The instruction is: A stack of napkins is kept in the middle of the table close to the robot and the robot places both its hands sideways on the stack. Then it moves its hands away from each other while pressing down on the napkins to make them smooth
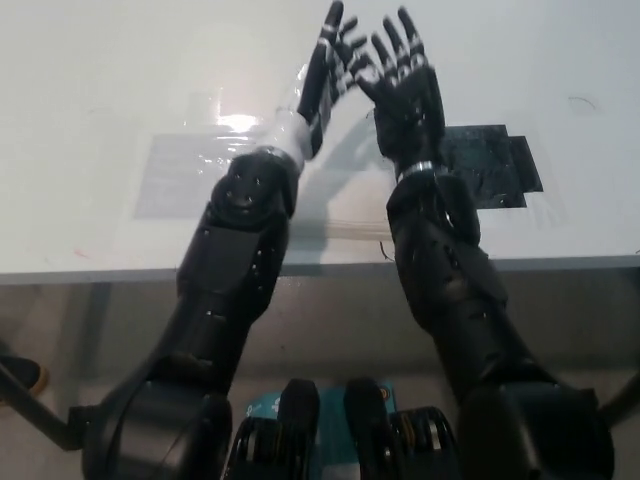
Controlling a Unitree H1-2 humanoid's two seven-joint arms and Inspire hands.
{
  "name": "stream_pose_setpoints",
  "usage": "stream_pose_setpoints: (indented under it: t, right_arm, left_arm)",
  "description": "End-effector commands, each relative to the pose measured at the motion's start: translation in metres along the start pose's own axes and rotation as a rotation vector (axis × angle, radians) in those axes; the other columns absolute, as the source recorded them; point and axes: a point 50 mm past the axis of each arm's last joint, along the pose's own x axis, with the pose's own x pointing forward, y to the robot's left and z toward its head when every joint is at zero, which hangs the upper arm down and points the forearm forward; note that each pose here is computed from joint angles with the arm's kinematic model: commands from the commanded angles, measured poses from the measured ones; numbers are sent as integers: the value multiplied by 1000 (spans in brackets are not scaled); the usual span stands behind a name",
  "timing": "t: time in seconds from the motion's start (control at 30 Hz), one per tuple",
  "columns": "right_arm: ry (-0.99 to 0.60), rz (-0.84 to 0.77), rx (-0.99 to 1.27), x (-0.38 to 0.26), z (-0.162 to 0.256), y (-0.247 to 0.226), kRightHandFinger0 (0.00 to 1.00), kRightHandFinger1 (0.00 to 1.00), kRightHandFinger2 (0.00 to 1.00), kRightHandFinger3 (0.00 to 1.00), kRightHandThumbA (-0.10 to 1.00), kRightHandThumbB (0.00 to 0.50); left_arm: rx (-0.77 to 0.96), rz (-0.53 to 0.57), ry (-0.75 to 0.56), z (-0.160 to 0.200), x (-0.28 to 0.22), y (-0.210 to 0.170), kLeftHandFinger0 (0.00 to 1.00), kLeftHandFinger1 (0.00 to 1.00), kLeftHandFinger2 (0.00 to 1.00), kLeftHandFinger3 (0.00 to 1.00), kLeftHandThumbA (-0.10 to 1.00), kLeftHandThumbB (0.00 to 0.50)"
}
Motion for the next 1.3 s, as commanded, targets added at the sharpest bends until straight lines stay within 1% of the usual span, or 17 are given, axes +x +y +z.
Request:
stream_pose_setpoints:
  t: [0.0, 0.13, 0.2, 0.27, 0.33, 0.4, 0.43, 0.57, 0.73, 0.83, 0.93, 1.03, 1.07, 1.1, 1.17, 1.23, 1.27]
  right_arm:
    - [-71, 92, 20, 16, 15, 34, 1000, 1000, 1000, 1000, 1000, 254]
    - [-27, 48, -26, 13, 4, 25, 1000, 1000, 1000, 1000, 1000, 257]
    - [-14, 44, -8, 11, -1, 24, 1000, 1000, 1000, 1000, 1000, 260]
    - [-2, 46, -24, 10, -5, 26, 1000, 1000, 1000, 1000, 1000, 252]
    - [18, 57, -57, 9, -10, 27, 1000, 1000, 1000, 1000, 1000, 245]
    - [39, 68, -93, 8, -13, 28, 1000, 1000, 1000, 1000, 1000, 240]
    - [43, 70, -100, 7, -15, 28, 1000, 1000, 1000, 1000, 1000, 245]
    - [45, 78, -125, 8, -14, 32, 1000, 1000, 1000, 1000, 1000, 257]
    - [46, 98, -134, 9, -15, 44, 1000, 1000, 1000, 1000, 1000, 263]
    - [47, 103, -153, 11, -14, 49, 1000, 1000, 1000, 1000, 1000, 249]
    - [65, 105, -167, 11, -16, 51, 1000, 1000, 1000, 1000, 1000, 267]
    - [87, 102, -147, 9, -19, 50, 1000, 1000, 1000, 1000, 1000, 260]
    - [107, 94, -155, 7, -24, 46, 1000, 1000, 1000, 1000, 1000, 248]
    - [113, 94, -160, 6, -26, 46, 1000, 1000, 1000, 1000, 1000, 247]
    - [148, 87, -150, 0, -34, 38, 1000, 1000, 1000, 1000, 1000, 250]
    - [168, 68, -168, -3, -39, 32, 1000, 1000, 1000, 1000, 1000, 260]
    - [188, 54, -175, -6, -44, 27, 1000, 1000, 1000, 1000, 1000, 259]
  left_arm:
    - [-18, -13, -100, 29, 16, -21, 1000, 1000, 1000, 1000, 1000, 333]
    - [-42, 4, -72, 15, 15, -20, 1000, 1000, 1000, 1000, 1000, 331]
    - [-12, 30, -65, 7, 12, -15, 1000, 1000, 1000, 1000, 1000, 315]
    - [16, 47, -54, 2, 11, -11, 1000, 1000, 1000, 1000, 1000, 307]
    - [32, 63, -45, -5, 9, -7, 1000, 1000, 1000, 1000, 1000, 266]
    - [32, 74, -34, -10, 6, -1, 1000, 1000, 1000, 1000, 1000, 269]
    - [28, 80, -30, -12, 6, 1, 1000, 1000, 1000, 1000, 1000, 284]
    - [48, 94, -46, -9, 6, 5, 1000, 1000, 1000, 1000, 1000, 259]
    - [60, 118, -71, -5, 6, 11, 1000, 1000, 1000, 1000, 1000, 256]
    - [56, 128, -78, -3, 6, 14, 1000, 1000, 1000, 1000, 1000, 256]
    - [48, 142, -85, -2, 6, 18, 1000, 1000, 1000, 1000, 1000, 248]
    - [46, 145, -73, -6, 5, 20, 1000, 1000, 1000, 1000, 1000, 250]
    - [48, 153, -49, -13, 2, 21, 1000, 1000, 1000, 1000, 1000, 264]
    - [59, 156, -42, -15, 1, 23, 1000, 1000, 1000, 1000, 1000, 263]
    - [63, 164, -5, -27, -3, 24, 1000, 1000, 1000, 1000, 1000, 241]
    - [71, 165, 25, -35, -6, 24, 1000, 1000, 1000, 1000, 1000, 251]
    - [74, 165, 46, -42, -9, 24, 1000, 1000, 1000, 1000, 1000, 243]
